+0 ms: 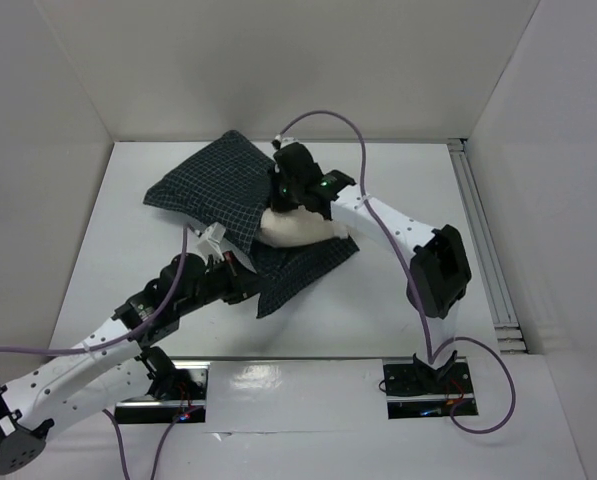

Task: Put the pillow into the pillowcase

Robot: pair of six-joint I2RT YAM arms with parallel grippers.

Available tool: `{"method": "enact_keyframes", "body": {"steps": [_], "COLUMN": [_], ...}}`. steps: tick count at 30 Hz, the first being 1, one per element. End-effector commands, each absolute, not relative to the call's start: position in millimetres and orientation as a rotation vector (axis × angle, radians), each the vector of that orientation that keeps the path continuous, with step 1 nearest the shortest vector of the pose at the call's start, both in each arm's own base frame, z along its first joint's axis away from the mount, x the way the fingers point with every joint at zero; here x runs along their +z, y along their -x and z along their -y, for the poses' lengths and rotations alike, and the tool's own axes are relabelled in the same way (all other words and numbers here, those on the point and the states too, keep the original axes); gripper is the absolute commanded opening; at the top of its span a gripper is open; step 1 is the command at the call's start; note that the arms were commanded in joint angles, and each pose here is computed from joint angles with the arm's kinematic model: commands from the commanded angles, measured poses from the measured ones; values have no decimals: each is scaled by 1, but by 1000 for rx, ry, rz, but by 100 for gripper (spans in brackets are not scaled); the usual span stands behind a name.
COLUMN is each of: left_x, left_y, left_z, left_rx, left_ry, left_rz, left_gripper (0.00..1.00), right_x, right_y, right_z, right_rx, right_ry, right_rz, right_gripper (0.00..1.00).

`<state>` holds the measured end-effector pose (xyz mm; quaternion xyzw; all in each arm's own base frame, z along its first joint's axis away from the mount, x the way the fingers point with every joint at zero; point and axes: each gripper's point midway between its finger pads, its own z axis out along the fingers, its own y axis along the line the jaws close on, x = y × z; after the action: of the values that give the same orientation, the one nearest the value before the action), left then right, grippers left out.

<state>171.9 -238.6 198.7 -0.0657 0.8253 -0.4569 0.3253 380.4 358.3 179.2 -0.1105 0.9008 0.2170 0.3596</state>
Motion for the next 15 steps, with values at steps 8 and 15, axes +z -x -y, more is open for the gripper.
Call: {"method": "enact_keyframes", "body": {"steps": [8, 15], "left_x": [250, 242], "left_y": [-141, -160], "left_z": [237, 193], "left_rx": [-1388, -906], "left_ry": [93, 113], "left_rz": [-2032, -2225], "left_gripper": [0, 69], "right_x": [86, 130], "right_y": [-362, -307], "right_z": [-347, -334], "right_rx": [522, 611], "right_ry": [272, 414], "right_rz": [-2387, -2375], "right_gripper": [0, 69]}}
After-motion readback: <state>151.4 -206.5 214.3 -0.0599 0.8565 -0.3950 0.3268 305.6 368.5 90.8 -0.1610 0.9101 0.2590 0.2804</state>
